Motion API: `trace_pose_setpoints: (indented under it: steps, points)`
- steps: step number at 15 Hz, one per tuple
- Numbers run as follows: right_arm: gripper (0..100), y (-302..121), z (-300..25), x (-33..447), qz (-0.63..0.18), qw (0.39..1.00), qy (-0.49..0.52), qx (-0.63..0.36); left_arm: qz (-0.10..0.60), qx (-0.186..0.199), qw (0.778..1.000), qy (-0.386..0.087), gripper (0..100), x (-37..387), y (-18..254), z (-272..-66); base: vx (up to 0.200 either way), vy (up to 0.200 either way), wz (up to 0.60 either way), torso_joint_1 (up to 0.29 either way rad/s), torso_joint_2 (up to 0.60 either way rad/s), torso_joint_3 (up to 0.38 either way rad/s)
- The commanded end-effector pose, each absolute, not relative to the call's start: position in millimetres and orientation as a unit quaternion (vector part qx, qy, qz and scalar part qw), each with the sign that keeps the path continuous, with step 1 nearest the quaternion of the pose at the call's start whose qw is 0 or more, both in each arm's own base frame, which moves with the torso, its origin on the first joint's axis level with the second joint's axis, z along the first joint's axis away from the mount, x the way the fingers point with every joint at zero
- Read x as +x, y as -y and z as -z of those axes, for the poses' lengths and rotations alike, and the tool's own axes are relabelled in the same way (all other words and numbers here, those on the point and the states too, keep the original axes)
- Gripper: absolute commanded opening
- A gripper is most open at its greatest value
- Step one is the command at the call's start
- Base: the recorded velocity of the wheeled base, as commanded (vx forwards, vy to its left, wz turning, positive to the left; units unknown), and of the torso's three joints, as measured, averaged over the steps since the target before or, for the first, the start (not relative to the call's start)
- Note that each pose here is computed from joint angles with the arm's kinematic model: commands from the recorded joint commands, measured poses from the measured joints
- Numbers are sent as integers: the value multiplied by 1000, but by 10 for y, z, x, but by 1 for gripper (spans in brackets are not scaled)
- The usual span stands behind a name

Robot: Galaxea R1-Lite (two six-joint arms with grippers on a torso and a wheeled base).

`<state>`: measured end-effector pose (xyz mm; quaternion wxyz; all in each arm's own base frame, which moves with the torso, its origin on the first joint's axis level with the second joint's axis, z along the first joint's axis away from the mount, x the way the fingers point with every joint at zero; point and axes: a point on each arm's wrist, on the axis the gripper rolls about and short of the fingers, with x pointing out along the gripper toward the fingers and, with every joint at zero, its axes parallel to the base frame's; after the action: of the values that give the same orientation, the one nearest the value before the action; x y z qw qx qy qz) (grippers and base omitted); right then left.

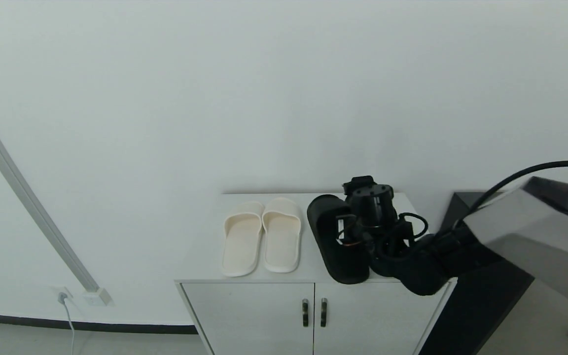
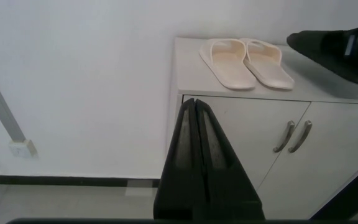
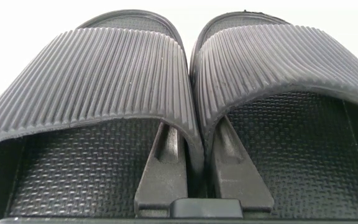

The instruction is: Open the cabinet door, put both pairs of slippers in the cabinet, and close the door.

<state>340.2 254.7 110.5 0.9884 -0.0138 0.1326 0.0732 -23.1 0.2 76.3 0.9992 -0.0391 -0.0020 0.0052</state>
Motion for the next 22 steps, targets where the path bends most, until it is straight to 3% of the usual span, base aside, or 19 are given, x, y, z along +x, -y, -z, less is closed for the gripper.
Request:
trace_pose_setpoints:
  steps: [1, 4, 6, 12, 18, 22]
  points:
    - [0, -2137, -1754, 2545, -198, 976, -93, -16, -6, -39, 999, 2, 0, -230, -2, -763, 0, 0, 0, 0, 0, 0]
    - [0, -1905, -2074, 1850, -309, 943, -116, -37, -7, -39, 999, 1, 0, -229, -2, -759, 0, 0, 0, 0, 0, 0]
    - [0, -1797, -2117, 1581, -367, 914, -162, -57, -6, -39, 999, 2, 0, -230, -2, -763, 0, 0, 0, 0, 0, 0]
    - [0, -1785, -1980, 1533, -402, 894, -188, -60, -6, -40, 999, 1, 0, -229, -2, -759, 0, 0, 0, 0, 0, 0]
    - [0, -1796, -1898, 1546, -401, 891, -202, -66, -6, -40, 999, 2, 0, -230, -2, -763, -200, 0, 0, 5, 6, 3]
    - [0, -1824, -1853, 1596, -395, 895, -197, -64, -5, -40, 999, 2, 0, -230, -2, -763, 0, 0, 0, 0, 0, 0]
